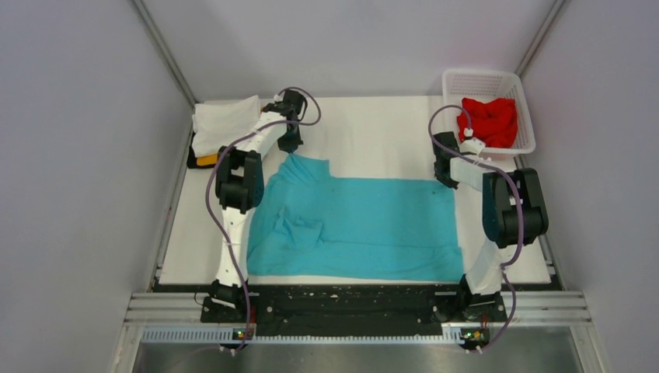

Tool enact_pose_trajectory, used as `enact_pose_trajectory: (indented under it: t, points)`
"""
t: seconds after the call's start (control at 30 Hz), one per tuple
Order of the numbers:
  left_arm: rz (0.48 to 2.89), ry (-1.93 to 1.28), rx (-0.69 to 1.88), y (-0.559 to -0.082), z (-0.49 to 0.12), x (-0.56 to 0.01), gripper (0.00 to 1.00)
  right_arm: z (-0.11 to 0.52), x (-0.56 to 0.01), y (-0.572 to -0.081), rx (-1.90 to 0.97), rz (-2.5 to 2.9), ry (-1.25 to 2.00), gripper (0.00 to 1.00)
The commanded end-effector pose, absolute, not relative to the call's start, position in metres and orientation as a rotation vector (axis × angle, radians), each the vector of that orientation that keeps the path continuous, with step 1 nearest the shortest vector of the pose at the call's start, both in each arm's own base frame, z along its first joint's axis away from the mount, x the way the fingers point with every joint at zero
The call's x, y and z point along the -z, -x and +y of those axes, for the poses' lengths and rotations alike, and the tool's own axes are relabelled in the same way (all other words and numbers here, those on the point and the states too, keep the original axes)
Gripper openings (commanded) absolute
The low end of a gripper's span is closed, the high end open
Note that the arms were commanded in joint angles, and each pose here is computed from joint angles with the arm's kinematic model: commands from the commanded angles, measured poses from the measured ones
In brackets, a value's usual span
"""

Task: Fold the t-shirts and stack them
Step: Fold the other side of the tshirt into a rectangle

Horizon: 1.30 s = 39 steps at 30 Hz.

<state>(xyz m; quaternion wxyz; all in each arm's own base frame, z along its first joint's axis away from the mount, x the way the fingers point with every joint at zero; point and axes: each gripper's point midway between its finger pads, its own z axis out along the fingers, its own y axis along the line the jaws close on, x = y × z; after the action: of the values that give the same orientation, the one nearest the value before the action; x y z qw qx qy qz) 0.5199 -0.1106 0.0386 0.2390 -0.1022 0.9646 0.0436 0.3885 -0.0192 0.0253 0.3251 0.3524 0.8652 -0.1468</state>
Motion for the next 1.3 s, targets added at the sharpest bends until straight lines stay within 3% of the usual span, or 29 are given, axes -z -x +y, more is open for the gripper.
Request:
enact_pose_trajectory:
  t: [0.0,0.23,0.5,0.87,1.27]
  points:
    - [2.501,0.294,-0.055,-0.546,-0.108,-0.095,0.00,-0.021,-0.038,-0.412,0.352,2.234,-0.894,0.00]
    - [2.427,0.279,0.009,-0.568,-0.112,-0.118,0.00,-0.024,-0.074,-0.444,0.352,2.164,-0.818,0.00]
    - [2.460,0.242,0.074,-0.560,-0.120,-0.116,0.00,-0.008,-0.078,-0.443,0.249,2.210,-0.692,0.00]
    - [2.485,0.194,0.228,-0.518,-0.144,-0.123,0.00,0.025,-0.091,-0.415,0.088,2.239,-0.550,0.00]
    - [2.508,0.160,0.193,-0.430,-0.141,-0.138,0.00,0.041,-0.111,-0.363,0.027,2.287,-0.448,0.00]
